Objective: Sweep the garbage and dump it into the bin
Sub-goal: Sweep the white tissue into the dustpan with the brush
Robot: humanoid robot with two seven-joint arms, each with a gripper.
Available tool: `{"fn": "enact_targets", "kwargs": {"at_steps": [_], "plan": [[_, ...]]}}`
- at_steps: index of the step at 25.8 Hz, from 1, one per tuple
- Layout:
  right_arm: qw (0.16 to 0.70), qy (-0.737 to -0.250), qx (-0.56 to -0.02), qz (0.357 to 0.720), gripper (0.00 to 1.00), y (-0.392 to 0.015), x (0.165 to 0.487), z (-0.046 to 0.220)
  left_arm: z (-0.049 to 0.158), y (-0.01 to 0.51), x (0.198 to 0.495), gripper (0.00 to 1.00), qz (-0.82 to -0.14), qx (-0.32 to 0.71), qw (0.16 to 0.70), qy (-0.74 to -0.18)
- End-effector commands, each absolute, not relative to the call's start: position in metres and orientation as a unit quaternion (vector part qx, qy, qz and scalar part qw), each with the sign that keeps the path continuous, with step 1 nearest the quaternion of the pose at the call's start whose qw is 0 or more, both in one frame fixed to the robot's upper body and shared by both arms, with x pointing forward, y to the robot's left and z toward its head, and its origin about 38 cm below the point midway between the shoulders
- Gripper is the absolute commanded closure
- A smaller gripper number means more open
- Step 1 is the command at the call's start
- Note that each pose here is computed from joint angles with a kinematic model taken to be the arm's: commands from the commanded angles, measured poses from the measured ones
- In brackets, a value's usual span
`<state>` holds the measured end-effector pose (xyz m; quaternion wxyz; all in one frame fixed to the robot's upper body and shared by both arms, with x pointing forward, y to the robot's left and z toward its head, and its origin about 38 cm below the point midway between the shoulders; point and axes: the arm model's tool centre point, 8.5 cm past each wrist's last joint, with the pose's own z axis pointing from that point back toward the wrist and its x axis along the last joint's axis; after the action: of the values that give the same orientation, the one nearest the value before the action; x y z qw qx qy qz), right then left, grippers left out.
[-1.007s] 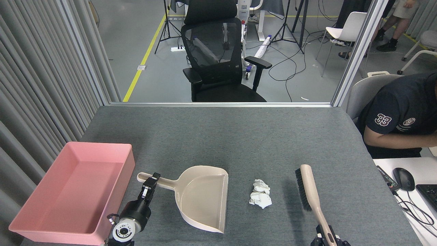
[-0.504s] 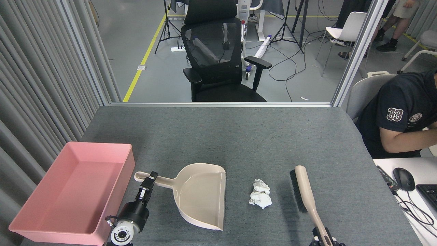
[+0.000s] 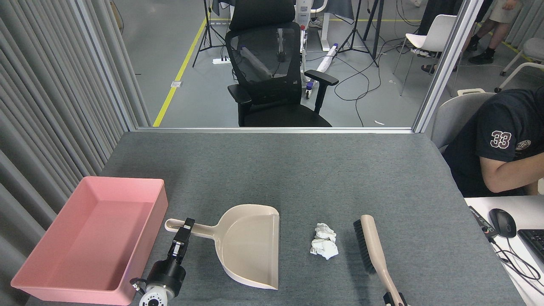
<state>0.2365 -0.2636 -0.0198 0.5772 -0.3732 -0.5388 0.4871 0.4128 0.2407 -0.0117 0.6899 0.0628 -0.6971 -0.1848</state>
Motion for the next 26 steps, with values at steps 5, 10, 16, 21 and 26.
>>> {"fn": "enact_targets", "kwargs": {"at_steps": [5,10,16,21,26], "plan": [[0.584,-0.538,-0.365,0.486,1.00,-0.244,0.244,-0.023,-0.020,0.239,0.402,0.83,-0.193,0.061,0.687,-0.698],[0.585,-0.556,-0.347,0.477,1.00,-0.216,0.260,-0.023,-0.020,0.239,0.401,0.82,-0.194,0.062,0.687,-0.698],[0.584,-0.569,-0.327,0.479,1.00,-0.178,0.268,-0.022,-0.017,0.241,0.401,0.82,-0.199,0.064,0.685,-0.698],[0.579,-0.593,-0.302,0.471,1.00,-0.138,0.275,-0.013,-0.016,0.237,0.402,0.82,-0.204,0.061,0.683,-0.698],[0.561,-0.625,-0.269,0.471,1.00,-0.071,0.285,0.010,-0.018,0.235,0.401,0.82,-0.207,0.058,0.684,-0.697]]}}
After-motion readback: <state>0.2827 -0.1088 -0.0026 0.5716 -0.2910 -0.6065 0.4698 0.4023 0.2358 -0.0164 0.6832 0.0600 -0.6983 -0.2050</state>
